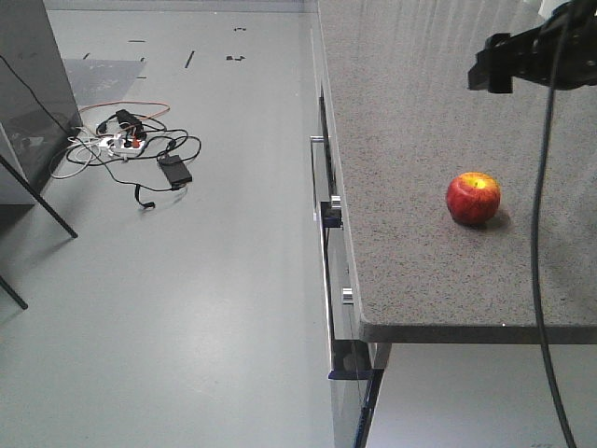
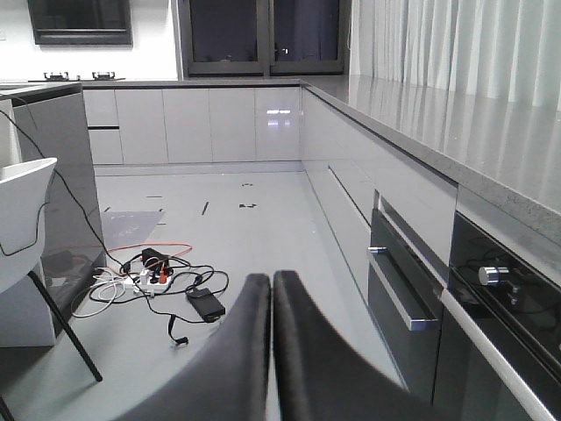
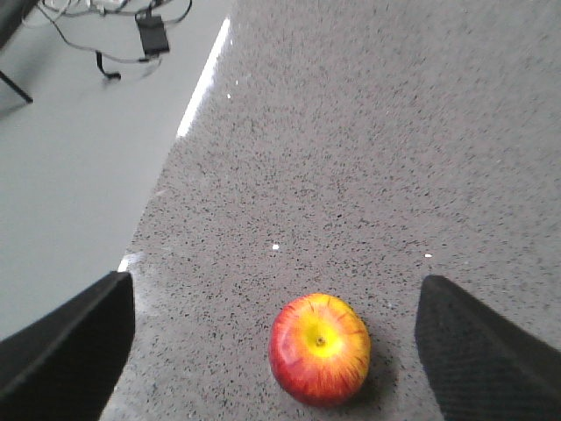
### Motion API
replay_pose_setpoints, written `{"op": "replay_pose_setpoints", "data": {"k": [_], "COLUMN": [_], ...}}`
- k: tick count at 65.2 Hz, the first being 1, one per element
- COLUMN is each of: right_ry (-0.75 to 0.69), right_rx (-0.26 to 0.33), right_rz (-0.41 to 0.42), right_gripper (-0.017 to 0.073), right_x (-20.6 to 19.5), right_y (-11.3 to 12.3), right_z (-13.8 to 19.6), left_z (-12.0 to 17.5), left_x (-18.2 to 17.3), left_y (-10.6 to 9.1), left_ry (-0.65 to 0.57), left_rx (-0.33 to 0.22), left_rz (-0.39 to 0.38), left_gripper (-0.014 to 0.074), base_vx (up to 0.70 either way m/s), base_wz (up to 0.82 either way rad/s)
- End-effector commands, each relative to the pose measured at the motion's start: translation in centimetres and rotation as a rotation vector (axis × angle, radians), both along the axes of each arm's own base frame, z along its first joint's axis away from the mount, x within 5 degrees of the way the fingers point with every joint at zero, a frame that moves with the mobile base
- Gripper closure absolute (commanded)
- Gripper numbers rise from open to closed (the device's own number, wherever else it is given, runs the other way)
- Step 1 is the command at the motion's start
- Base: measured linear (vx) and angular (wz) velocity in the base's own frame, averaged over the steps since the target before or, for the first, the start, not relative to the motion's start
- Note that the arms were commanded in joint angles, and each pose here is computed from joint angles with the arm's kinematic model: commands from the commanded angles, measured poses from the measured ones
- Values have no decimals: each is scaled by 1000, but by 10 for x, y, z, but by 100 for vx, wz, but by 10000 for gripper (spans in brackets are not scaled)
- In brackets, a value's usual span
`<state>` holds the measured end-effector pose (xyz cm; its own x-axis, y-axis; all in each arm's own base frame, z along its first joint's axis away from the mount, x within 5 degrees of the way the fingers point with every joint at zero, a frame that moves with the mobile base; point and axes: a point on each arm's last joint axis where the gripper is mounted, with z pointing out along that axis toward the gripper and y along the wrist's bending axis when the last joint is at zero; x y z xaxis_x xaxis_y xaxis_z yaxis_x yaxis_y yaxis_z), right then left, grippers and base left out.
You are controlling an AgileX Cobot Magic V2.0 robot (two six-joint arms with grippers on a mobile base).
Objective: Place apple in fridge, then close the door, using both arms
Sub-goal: 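Move the right gripper, open, down over the red-yellow apple, then close the right gripper around the apple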
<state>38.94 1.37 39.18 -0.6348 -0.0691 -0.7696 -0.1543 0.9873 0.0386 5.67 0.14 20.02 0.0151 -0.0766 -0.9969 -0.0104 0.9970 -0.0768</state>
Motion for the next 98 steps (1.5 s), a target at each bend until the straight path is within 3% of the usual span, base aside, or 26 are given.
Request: {"op": "replay_pose_setpoints", "data": {"k": [1, 21, 61, 78, 98], "right_ry": [-74, 53, 222, 295, 346], "right_rx": [21, 2, -28, -31, -52], "right_rz": [-18, -69, -100, -97, -97], "right_gripper": [-57, -55, -45, -36, -1], "right_x": [10, 55, 83, 87, 83], "right_y": [-1, -6, -10, -9, -11], "right_z": [17, -37, -107, -128, -131], "left_z": [12, 12, 12, 12, 12], "left_x": [-3, -3, -3, -3, -3], "left_y": [-2, -2, -2, -2, -2], "left_ry": [-92, -92, -92, -92, -92], "left_rx": [-1, -1, -1, -1, -1], "left_rz": [-20, -20, -20, -20, -20], "left_gripper": [601, 601, 601, 601, 601], "base_vx": [0, 0, 0, 0, 0], "base_wz": [0, 0, 0, 0, 0]}}
